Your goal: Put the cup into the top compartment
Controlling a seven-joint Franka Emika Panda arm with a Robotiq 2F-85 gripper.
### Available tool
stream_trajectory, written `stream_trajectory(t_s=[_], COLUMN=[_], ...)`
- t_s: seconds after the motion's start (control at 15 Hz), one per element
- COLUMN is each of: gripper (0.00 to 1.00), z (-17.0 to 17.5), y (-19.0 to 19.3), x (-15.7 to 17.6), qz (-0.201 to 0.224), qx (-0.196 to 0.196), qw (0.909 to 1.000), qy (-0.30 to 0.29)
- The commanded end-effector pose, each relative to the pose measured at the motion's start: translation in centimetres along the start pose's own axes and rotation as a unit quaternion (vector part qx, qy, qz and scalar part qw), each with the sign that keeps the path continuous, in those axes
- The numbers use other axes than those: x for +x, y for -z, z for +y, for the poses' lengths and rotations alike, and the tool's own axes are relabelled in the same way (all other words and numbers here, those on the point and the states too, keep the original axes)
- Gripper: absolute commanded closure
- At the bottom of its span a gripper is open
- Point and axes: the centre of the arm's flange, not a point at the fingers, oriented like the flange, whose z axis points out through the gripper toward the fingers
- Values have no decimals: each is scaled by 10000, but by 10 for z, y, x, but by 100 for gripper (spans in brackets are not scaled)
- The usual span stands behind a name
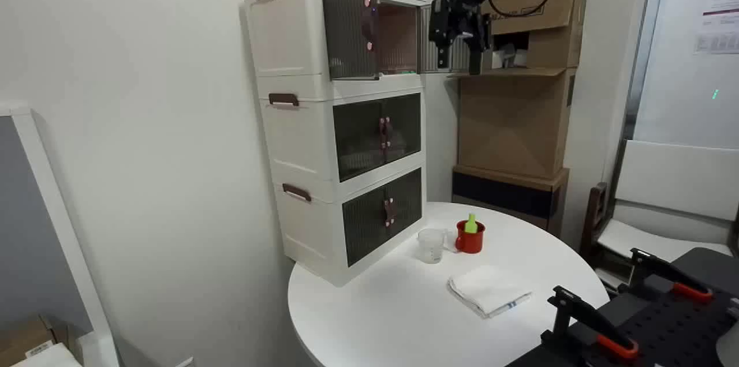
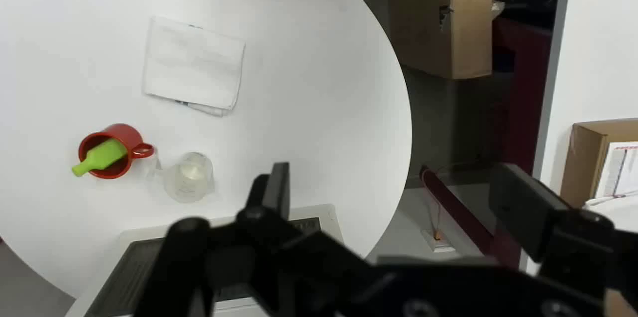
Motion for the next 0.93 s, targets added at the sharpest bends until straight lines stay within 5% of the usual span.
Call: stream_trajectory(t_s=[0.0, 0.47, 0.87], gripper=[0, 0, 0], z=[0, 0, 39], y=[0, 0, -98], x=[0, 0, 29], qz=[1, 1, 804], qx=[0, 0, 629], qw=[10000, 10000, 9872], qy=[0, 1, -1222])
